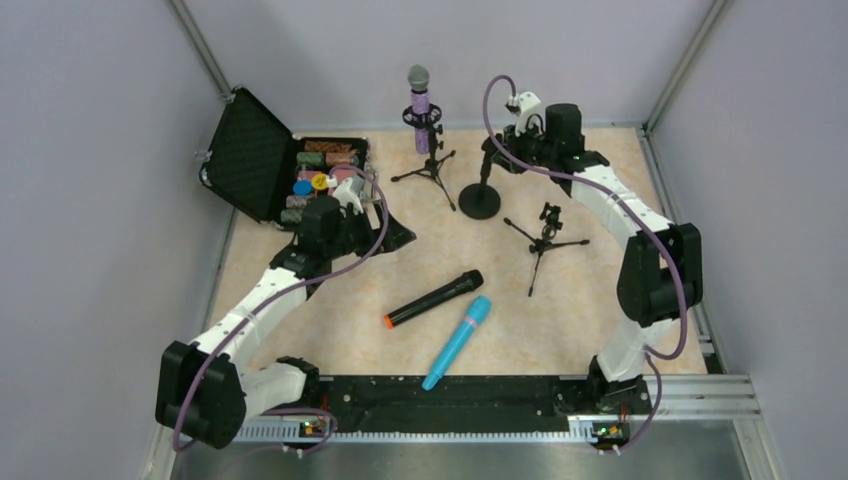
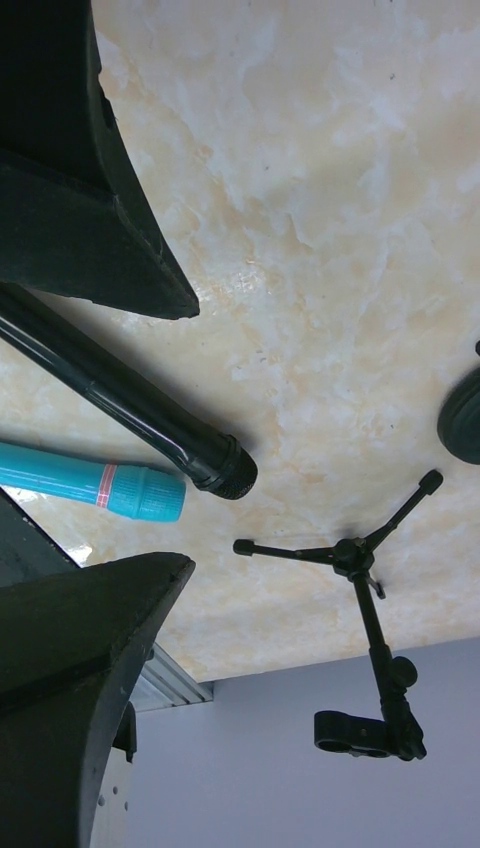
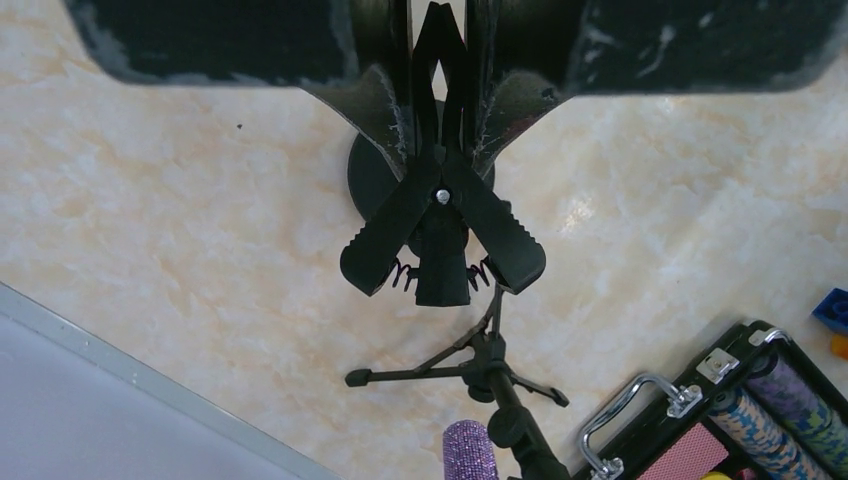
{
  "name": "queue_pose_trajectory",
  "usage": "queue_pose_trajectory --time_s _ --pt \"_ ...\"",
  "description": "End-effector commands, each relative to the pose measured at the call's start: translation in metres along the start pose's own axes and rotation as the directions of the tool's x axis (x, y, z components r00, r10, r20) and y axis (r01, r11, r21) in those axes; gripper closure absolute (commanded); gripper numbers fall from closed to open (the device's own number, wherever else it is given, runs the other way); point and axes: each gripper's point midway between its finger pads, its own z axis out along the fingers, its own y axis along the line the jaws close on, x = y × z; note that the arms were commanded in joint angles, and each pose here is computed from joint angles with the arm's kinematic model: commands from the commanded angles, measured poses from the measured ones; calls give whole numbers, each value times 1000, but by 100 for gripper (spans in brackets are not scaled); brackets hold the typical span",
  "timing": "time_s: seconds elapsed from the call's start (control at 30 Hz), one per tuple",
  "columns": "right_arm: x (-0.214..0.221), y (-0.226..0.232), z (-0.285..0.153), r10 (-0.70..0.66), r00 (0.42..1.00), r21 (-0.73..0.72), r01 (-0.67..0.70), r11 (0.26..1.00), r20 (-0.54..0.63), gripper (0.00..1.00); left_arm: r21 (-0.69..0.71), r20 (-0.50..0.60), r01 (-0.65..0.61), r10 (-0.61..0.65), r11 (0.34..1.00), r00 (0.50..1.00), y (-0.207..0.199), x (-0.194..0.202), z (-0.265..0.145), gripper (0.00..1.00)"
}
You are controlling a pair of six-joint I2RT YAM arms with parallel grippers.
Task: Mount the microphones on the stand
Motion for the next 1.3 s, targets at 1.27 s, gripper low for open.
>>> queue_pose_trajectory --time_s 1.27 --pt "-71 189 -70 -248 927 -350 340 873 282 100 -36 272 -173 177 984 946 -35 -74 -41 10"
